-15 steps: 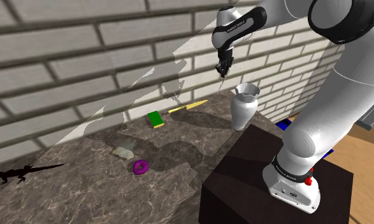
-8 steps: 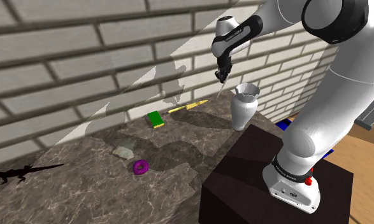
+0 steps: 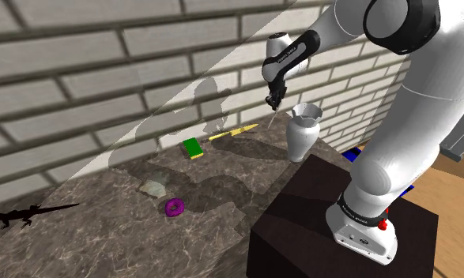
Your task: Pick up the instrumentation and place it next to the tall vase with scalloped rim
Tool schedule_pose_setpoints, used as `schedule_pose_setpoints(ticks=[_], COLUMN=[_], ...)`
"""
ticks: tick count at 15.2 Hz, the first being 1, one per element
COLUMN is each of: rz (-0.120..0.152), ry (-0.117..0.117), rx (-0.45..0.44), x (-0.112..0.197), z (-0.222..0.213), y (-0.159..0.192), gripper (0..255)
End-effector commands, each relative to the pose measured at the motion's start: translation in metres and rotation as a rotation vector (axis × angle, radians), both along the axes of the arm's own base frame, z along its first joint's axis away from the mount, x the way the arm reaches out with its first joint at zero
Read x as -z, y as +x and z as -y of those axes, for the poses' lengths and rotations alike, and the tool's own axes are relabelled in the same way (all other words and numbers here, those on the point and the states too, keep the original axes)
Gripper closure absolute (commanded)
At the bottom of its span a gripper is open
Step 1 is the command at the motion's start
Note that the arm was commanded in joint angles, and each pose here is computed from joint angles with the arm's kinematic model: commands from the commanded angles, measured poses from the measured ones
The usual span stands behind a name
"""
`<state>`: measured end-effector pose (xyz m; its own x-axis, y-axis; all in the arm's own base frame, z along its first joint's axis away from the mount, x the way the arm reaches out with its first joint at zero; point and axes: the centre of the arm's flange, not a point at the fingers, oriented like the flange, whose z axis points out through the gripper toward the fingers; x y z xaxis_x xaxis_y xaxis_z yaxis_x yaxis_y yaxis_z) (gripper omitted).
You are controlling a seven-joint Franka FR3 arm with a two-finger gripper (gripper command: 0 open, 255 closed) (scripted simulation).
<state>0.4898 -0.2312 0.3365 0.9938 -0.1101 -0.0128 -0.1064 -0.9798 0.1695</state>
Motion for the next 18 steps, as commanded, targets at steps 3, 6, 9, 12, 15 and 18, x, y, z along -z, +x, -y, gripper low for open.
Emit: schedule_pose_setpoints(ticks=[3,6,9,12,15,18], rz=[0.000,0.000,0.000,0.001,-0.200,-0.129], ry=[0.000,0.000,0.000,-0.001,-0.174,-0.070], rx=[0.000,0.000,0.000,0.000,-0.457,-0.238], x=[0.021,0.037,0.053,0.057,0.085,0.083], z=[0.000,0.000,0.000,-0.001,-0.046,-0.022], y=[0.000,0.000,0.000,0.000,0.000,-0.002], gripper=[255,255,255,255,0,0])
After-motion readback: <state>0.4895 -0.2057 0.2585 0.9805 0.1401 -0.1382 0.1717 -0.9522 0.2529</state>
